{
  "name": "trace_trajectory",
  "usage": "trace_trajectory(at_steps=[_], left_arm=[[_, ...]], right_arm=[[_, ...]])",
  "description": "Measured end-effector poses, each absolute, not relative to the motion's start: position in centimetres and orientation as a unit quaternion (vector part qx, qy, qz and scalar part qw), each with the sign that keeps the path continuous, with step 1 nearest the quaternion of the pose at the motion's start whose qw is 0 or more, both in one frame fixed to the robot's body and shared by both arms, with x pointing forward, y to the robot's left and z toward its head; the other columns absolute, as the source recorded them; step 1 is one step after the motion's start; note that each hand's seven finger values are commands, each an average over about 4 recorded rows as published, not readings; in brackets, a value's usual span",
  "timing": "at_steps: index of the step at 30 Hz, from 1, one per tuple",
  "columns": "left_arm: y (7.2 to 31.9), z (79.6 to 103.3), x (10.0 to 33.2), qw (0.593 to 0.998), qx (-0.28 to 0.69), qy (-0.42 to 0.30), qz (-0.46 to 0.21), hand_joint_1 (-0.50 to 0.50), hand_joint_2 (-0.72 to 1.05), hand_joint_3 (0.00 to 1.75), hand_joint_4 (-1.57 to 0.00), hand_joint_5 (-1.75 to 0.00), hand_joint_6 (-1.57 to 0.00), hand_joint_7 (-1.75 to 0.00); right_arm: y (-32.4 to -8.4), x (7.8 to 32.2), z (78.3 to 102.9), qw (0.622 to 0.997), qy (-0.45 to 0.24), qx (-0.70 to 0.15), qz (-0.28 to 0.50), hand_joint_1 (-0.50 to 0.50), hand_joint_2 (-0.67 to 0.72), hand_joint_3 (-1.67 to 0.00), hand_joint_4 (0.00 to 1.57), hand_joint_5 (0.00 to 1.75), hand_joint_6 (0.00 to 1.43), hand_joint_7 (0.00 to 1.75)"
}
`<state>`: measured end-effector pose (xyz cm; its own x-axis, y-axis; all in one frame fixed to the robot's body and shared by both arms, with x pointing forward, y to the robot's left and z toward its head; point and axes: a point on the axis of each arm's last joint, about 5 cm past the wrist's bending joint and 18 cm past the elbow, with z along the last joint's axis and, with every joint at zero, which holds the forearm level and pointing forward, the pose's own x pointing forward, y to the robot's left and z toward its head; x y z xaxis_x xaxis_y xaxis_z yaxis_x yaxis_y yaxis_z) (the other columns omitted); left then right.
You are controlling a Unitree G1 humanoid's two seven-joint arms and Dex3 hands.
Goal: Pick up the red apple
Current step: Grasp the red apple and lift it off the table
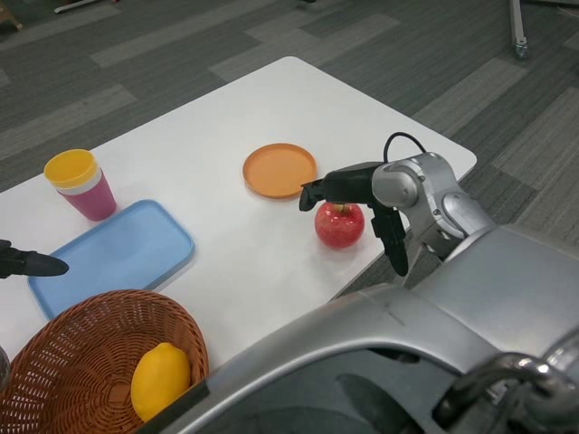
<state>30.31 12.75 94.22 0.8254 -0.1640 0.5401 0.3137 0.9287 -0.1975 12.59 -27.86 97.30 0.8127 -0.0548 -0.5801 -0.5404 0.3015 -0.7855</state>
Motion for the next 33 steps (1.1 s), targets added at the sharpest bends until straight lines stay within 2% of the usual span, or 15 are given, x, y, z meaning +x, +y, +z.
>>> trace_trajectory(at_steps=[6,17,22,28,33], left_arm=[[12.8,94.2,30.3,0.945,-0.142,-0.267,-0.125,-0.5,-0.55,0.09,0.0,0.0,0.0,-0.14],[12.8,94.2,30.3,0.945,-0.144,-0.266,-0.124,-0.5,-0.55,0.07,0.0,0.0,-0.01,-0.14],[12.8,94.1,30.3,0.946,-0.146,-0.264,-0.122,-0.5,-0.55,0.09,0.0,0.0,-0.01,-0.14],[12.9,93.9,30.2,0.946,-0.146,-0.261,-0.121,-0.5,-0.55,0.02,0.0,0.0,-0.01,-0.16],[12.9,93.9,30.1,0.947,-0.147,-0.261,-0.12,-0.5,-0.55,0.09,0.0,0.0,-0.03,-0.14]], right_arm=[[-27.8,12.9,97.6,0.761,0.246,-0.583,0.144,-0.42,0.28,0.0,0.0,0.0,0.0,0.35],[-27.6,13.8,98.4,0.726,0.216,-0.645,0.103,-0.44,0.28,-0.06,0.0,0.0,0.0,0.35],[-27.3,14.2,97.7,0.717,0.219,-0.652,0.117,-0.46,0.22,0.0,0.0,0.0,0.0,0.33],[-27.0,14.8,96.6,0.709,0.232,-0.652,0.139,-0.46,0.19,0.0,0.0,0.0,0.0,0.31],[-27.0,15.1,95.5,0.706,0.243,-0.647,0.154,-0.46,0.15,-0.06,0.0,0.0,0.0,0.31]])
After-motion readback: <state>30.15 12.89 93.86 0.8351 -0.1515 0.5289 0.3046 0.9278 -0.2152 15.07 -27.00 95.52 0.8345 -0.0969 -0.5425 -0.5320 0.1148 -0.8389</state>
